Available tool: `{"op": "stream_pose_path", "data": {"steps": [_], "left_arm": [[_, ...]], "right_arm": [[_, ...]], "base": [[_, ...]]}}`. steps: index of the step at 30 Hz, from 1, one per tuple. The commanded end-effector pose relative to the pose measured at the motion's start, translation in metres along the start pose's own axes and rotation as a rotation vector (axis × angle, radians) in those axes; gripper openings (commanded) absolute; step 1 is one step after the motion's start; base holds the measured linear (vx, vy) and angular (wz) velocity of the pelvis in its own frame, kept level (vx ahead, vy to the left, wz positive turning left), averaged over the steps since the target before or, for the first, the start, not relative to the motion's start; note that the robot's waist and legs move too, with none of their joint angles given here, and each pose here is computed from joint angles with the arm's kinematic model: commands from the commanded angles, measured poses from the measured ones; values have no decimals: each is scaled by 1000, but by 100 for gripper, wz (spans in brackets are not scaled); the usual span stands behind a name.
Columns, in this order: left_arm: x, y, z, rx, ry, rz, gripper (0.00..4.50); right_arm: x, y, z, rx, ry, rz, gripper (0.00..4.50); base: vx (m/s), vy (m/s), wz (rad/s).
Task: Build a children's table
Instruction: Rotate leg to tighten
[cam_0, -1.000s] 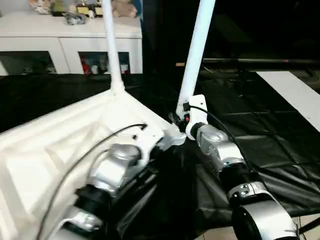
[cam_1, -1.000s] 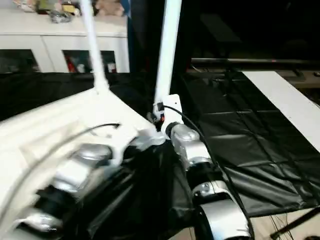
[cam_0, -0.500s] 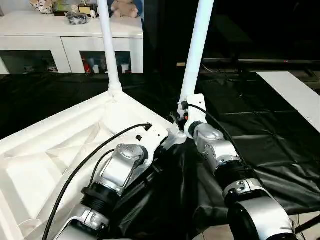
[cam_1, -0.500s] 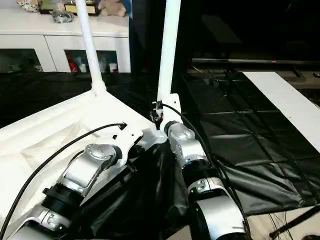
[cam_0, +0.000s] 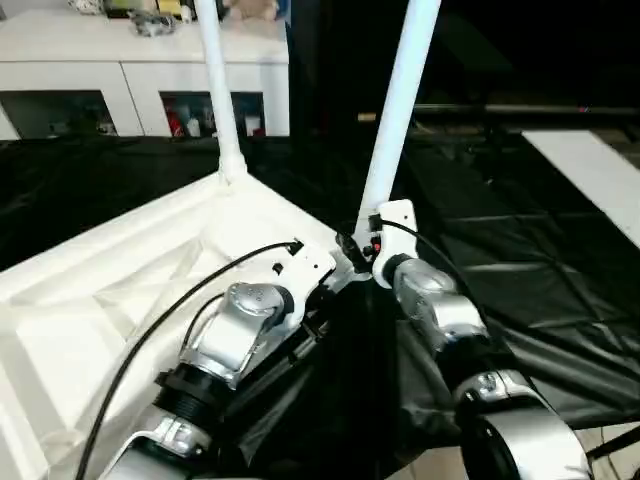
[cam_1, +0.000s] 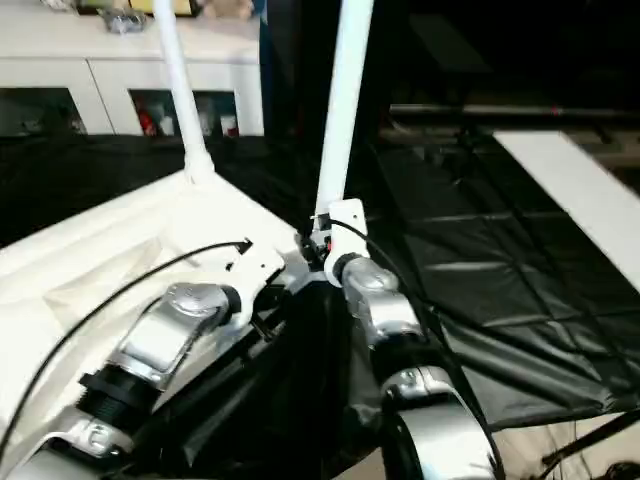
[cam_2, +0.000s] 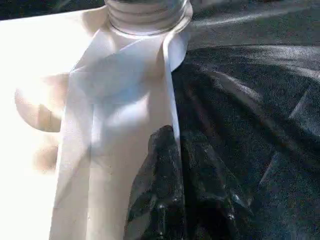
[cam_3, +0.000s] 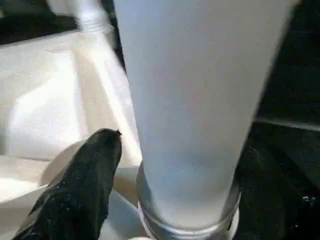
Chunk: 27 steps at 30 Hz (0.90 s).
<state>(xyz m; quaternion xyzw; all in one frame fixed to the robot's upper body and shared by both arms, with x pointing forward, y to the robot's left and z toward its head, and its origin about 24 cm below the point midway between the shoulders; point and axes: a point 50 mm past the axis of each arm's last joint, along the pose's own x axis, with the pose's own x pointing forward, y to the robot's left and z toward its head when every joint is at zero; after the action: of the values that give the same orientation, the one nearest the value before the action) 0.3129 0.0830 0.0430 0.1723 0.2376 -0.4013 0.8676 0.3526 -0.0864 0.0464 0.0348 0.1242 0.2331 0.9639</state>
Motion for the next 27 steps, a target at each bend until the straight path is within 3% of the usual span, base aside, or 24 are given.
{"op": "stream_pose_path", "data": {"steps": [1,5,10,17,27], "left_arm": [[2,-7,3,71,-17,-79,0],[-11,1,-1,146,-35,-144,0],[-32,6,-4,254,-93,-262,0],[-51,20,-12,316,-98,-313,0],[-59,25,-19,299,-107,-347,0]], "right_arm": [[-1,21,-15,11,52,163,394],[-14,11,-2,-62,-10,210,435],[-32,7,7,-130,-44,327,445],[-59,9,-3,-252,22,583,445],[-63,5,-5,-302,19,619,445]], "base": [[0,0,0],[0,0,0],[0,0,0],[0,0,0],[-6,1,0]]}}
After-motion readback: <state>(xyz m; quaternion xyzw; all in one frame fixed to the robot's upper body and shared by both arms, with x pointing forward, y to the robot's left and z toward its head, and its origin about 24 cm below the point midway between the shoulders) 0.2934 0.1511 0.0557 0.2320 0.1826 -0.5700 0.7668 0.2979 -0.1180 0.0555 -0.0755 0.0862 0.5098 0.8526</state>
